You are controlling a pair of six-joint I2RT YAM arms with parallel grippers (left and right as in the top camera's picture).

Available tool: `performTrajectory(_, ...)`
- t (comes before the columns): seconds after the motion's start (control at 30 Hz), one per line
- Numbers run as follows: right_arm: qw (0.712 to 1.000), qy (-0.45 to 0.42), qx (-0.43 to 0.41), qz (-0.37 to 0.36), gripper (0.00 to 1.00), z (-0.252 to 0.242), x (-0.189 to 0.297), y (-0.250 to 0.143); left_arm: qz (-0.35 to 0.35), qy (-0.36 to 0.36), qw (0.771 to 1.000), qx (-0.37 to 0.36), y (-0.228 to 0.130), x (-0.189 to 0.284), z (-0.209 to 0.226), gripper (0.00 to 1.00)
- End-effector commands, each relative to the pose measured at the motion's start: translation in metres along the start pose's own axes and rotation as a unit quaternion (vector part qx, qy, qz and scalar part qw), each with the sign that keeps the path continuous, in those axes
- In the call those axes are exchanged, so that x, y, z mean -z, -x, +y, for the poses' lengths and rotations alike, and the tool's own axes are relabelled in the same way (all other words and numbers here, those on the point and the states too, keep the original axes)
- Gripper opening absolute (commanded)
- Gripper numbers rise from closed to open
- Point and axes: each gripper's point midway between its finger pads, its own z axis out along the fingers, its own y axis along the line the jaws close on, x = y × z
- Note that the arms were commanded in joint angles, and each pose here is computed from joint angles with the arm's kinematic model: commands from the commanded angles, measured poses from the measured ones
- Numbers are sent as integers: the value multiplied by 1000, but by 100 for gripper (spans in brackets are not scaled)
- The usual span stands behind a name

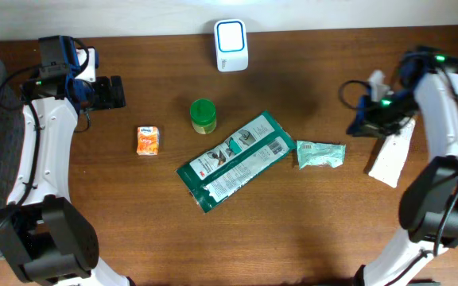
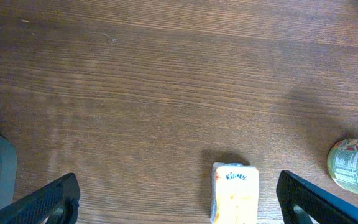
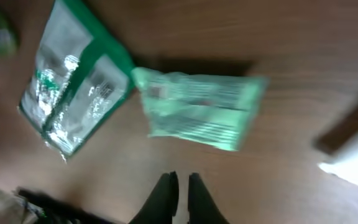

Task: Scan the item barcode
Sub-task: 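Move the right gripper to the light green pack and grasp it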

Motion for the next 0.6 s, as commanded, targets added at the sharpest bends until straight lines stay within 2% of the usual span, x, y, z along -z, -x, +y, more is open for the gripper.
performTrajectory(0.0, 999, -42, -20, 8, 4, 13, -13, -7, -6, 2, 1000, -3, 6, 1, 1, 99)
performTrajectory(0.27, 990, -138, -27, 17, 4, 4, -78, -21, -6, 2, 1000, -3, 6, 1, 1, 99)
performTrajectory(0.57, 985, -171, -27, 19, 4, -24, -109, -33, -6, 2, 1000, -3, 6, 1, 1, 99)
